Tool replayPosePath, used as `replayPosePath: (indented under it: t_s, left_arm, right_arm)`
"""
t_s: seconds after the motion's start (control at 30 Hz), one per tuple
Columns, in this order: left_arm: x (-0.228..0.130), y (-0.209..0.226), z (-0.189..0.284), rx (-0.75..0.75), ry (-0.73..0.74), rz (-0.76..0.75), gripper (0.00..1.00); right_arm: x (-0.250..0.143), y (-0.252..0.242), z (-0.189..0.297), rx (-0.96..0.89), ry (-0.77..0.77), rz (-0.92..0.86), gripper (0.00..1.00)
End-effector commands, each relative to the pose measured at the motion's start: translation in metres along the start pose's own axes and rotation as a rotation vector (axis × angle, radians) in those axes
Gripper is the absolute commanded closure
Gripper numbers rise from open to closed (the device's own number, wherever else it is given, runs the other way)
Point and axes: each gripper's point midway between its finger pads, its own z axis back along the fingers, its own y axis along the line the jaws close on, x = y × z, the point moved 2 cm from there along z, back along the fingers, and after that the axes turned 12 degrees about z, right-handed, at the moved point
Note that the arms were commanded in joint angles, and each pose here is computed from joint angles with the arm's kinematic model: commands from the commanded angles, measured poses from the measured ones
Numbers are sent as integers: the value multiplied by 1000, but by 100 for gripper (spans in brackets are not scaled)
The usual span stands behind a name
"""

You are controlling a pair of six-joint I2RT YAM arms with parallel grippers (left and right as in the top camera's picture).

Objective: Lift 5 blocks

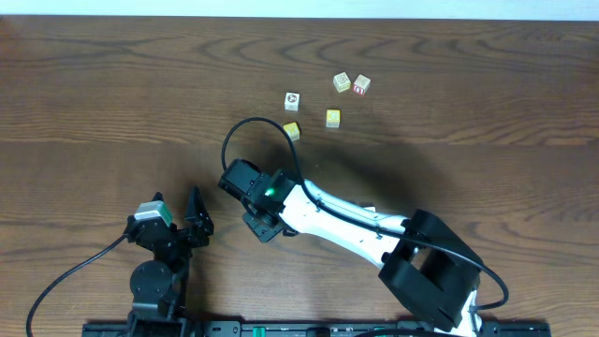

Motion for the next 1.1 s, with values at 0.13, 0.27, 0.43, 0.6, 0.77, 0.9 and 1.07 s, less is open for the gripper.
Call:
replayPosePath:
  t_s: [0.13,0.27,0.43,0.6,0.77,0.9,1.07]
  left_arm:
    - [-14,10,-1,42,43,-10,28]
    - [-14,10,-1,42,43,-10,28]
    - [-14,10,-1,42,43,-10,28]
    - [-14,10,-1,42,43,-10,28]
    - [-14,10,-1,42,43,-10,28]
    - [-14,10,-1,42,43,-10,28]
    - [-14,10,-1,42,43,-10,28]
  right_arm:
    - [4,-13,2,-86,-15,-29,96]
    - [4,-18,2,-92,-14,-39,97]
    - [2,-22,1,-94,-9,-47,97]
    - [-7,-28,-5,-99,17,-57,97]
    - [-19,-33,-14,-104,50,-67,99]
    - [-21,-38,-15,-107,56,-77,99]
    - [-15,-40,-15,-105,30,-86,99]
